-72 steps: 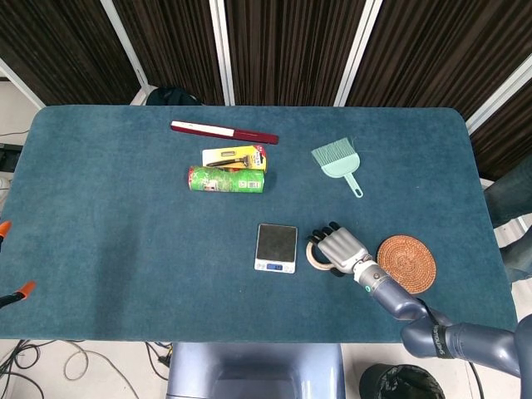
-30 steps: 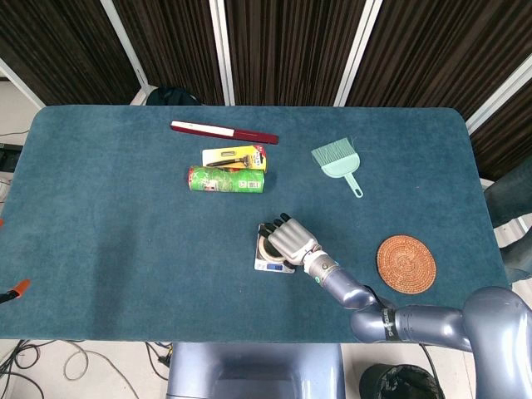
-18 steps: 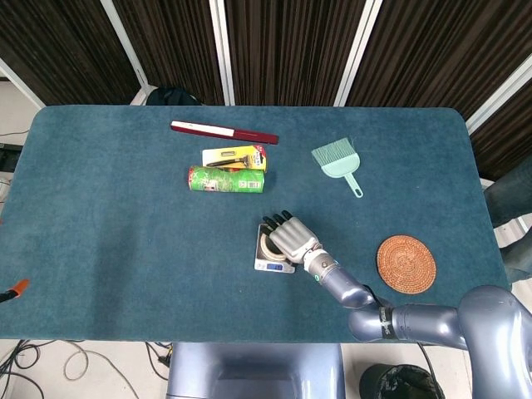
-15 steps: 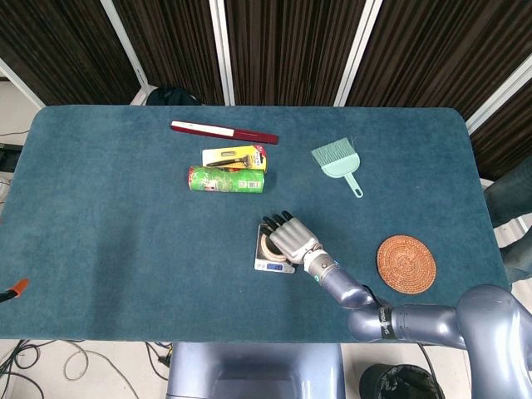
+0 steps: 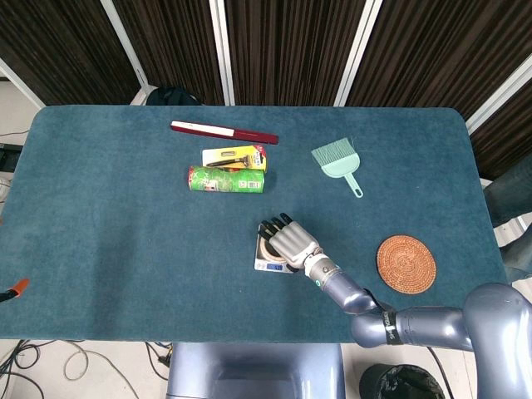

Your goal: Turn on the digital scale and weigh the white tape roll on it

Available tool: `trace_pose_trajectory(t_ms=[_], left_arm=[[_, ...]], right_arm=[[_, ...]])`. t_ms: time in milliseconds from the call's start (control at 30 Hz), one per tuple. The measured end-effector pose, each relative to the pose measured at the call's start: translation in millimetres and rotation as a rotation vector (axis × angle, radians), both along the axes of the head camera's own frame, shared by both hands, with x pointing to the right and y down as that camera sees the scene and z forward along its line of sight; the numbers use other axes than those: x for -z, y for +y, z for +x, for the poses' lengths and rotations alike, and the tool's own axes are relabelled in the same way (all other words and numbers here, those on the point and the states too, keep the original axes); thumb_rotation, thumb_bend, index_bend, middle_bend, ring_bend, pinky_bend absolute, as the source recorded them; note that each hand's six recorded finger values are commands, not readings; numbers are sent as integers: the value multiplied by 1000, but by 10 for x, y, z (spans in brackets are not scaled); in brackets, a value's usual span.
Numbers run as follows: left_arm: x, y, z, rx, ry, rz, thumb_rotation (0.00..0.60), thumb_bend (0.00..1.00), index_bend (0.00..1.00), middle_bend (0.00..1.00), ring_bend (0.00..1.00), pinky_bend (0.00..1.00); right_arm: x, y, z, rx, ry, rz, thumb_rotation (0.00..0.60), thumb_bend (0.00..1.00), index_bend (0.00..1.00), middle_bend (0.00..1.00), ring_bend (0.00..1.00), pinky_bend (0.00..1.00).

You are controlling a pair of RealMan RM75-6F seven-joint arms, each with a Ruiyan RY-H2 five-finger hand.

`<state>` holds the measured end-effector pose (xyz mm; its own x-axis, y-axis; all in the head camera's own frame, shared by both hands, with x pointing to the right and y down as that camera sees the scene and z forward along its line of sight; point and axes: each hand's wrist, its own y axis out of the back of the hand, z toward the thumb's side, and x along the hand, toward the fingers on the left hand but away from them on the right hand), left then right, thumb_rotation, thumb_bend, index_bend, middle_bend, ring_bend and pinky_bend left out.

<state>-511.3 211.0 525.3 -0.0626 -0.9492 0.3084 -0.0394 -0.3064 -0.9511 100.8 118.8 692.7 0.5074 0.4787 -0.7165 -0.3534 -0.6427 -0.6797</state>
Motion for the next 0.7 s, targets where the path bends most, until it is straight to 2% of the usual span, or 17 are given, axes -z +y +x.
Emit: trace_pose_trajectory(t_ms=[233, 367, 567, 700], left_arm=[[31, 6, 2, 5, 3, 13, 600, 29, 0, 0, 0, 0], [28, 0, -21, 11, -1, 11, 600, 29, 0, 0, 0, 0], [41, -3, -26, 12, 2, 14, 600, 29, 0, 0, 0, 0], [65, 4, -27, 18, 6, 22, 600, 29, 0, 0, 0, 0]], right_arm=[[53, -54, 22, -16, 12, 28, 600, 324, 74, 9, 34, 55], [167, -123, 101, -23, 20, 55, 600, 324, 68, 9, 31, 54], [538, -181, 391, -60, 16, 123, 600, 323, 38, 9, 32, 34], [812, -91, 706, -95, 2, 197, 600, 323, 38, 9, 31, 25]])
